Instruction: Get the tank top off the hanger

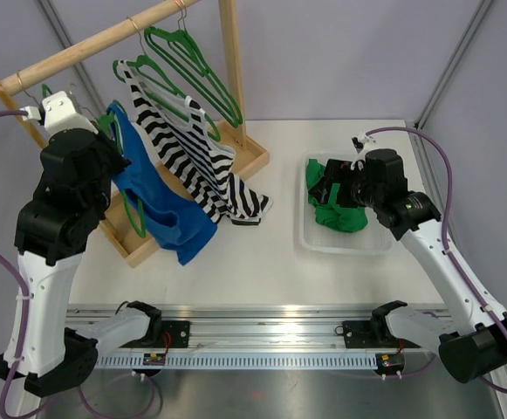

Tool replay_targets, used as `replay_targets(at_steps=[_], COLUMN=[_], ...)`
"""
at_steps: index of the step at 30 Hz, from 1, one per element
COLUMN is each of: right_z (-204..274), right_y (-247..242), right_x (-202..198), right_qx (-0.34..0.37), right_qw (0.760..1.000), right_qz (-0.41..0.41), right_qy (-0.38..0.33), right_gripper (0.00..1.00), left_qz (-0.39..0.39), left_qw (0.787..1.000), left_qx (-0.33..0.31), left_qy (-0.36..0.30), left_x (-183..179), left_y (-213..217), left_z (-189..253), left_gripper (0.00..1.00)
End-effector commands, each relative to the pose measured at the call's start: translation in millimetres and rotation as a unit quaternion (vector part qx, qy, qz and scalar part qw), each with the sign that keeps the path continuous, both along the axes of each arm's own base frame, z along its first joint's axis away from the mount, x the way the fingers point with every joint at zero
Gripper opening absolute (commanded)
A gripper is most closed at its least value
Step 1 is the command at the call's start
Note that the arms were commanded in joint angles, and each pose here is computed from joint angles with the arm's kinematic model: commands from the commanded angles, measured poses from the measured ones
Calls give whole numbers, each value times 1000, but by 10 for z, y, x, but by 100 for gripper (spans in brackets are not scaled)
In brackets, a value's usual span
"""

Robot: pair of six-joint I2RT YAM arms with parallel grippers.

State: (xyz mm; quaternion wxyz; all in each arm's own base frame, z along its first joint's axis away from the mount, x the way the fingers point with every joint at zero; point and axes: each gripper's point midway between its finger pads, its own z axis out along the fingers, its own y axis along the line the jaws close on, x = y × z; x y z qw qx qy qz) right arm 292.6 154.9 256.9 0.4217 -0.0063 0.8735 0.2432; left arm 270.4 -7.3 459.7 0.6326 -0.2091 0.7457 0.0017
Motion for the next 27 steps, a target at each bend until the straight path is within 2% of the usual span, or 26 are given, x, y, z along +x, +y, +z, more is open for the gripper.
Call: replay_targets(at_steps=[1,5,6,8,9,11,12,18,19,20,24,25,27], right_z=[242,268,310,294,343,307,318,59,-26,-128,-302,-412,-440], right_y=[157,372,425,563,619,722,797,1251,1415,1436,1721,1786,1940], right_x=[69,-37,-41,-164,-170,-274,-307,-513,-617,-561,-524,-496,-553], right_qx=[39,81,91,116,129,150,155,137,136,129,159,158,161], right_qw=[999,993,990,982,977,969,966,961,959,966,970,973,971], right_qz=[22,84,99,147,163,191,204,238,248,222,183,168,176], right_qy=[-30,-36,-45,-36,-48,-40,-46,-38,-25,-22,-10,4,8], right_gripper=[93,93,94,93,93,94,94,93,92,91,90,90,91], left_qz=[-74,-124,-131,-167,-176,-227,-237,-372,-408,-425,-498,-532,-549], left_qw=[993,990,989,981,979,965,961,909,890,881,836,814,801], left_qx=[-48,-65,-66,-94,-105,-125,-129,-128,-132,-131,-156,-171,-191], left_qy=[-74,-35,-9,-6,23,34,65,136,152,161,170,159,146], left_x=[-47,-185,-195,-397,-410,-604,-638,-1158,-1297,-1367,-1614,-1687,-1710], left_y=[-249,-409,-446,-539,-602,-751,-801,-1117,-1202,-1234,-1432,-1534,-1608], left_z=[270,-108,-360,-515,-796,-992,-1261,-1743,-1803,-1887,-2029,-1969,-1982], left_gripper=[0,0,0,0,0,0,0,0,0,0,0,0,0])
